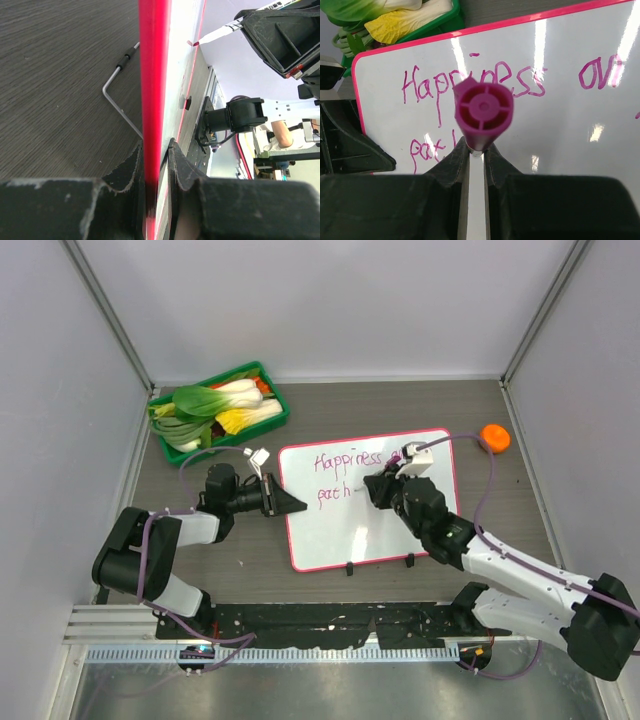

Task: Write a sentence on the whiteboard
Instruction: Write a sentence on the whiteboard, then place the whiteboard marker at the center of the board.

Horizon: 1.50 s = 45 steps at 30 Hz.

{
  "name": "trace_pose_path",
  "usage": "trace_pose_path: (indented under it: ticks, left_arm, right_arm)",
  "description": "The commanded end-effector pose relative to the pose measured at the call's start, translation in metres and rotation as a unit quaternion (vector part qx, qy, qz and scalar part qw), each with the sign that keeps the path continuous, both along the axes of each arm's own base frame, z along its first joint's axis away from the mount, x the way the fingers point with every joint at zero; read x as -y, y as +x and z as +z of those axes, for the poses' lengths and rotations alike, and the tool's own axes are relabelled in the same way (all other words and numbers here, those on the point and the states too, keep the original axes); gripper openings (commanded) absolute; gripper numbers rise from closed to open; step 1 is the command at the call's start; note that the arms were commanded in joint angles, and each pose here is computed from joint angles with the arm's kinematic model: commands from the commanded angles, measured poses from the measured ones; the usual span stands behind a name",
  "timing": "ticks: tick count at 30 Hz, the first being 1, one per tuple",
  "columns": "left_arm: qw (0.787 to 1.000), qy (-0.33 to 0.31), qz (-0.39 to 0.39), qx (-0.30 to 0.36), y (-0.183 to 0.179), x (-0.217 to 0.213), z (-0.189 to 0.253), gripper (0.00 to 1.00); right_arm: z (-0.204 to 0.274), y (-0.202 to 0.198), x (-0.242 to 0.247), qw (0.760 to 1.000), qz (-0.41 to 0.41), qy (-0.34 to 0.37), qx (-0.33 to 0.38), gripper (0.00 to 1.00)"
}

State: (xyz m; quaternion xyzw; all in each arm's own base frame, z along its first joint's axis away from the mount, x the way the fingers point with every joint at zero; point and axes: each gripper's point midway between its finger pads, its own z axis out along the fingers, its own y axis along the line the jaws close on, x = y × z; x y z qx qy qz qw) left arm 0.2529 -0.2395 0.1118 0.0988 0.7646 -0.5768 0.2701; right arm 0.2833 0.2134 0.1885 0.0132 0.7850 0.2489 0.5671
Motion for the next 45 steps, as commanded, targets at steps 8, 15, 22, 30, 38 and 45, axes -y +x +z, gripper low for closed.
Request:
trace_pose_path:
  ticks: [8, 15, 22, 30, 38, 45]
  left_arm:
    - [0.996, 0.075, 0.046, 0.000, 0.006, -0.011, -0.039, 0.05]
    - [0.995, 0.085, 0.060, 0.010, 0.007, -0.016, -0.037, 0.29]
    - [0.991, 0.097, 0.081, 0.034, 0.007, -0.023, -0.030, 0.68]
    - [0.978, 0.121, 0.146, 0.092, 0.007, -0.044, -0.008, 1.00]
    - [0.952, 0.117, 0.242, 0.146, 0.007, -0.071, 0.029, 1.00]
    - [0.935, 0.114, 0.293, 0.167, 0.007, -0.088, 0.058, 1.00]
  right_arm:
    - [0.047, -0.021, 0.013, 0.996, 0.005, 0.080, 0.030, 0.01]
    - [0.036, -0.035, 0.023, 0.995, 0.003, 0.102, -0.003, 0.01]
    - [0.006, -0.052, 0.028, 0.992, 0.009, 0.112, -0.059, 0.01]
    - [-0.010, -0.076, 0.034, 0.986, 0.020, 0.126, -0.111, 0.01]
    - [-0.037, -0.111, 0.039, 0.963, 0.015, 0.157, -0.219, 0.01]
    - [-0.072, -0.150, 0.040, 0.922, 0.013, 0.215, -0.321, 0.01]
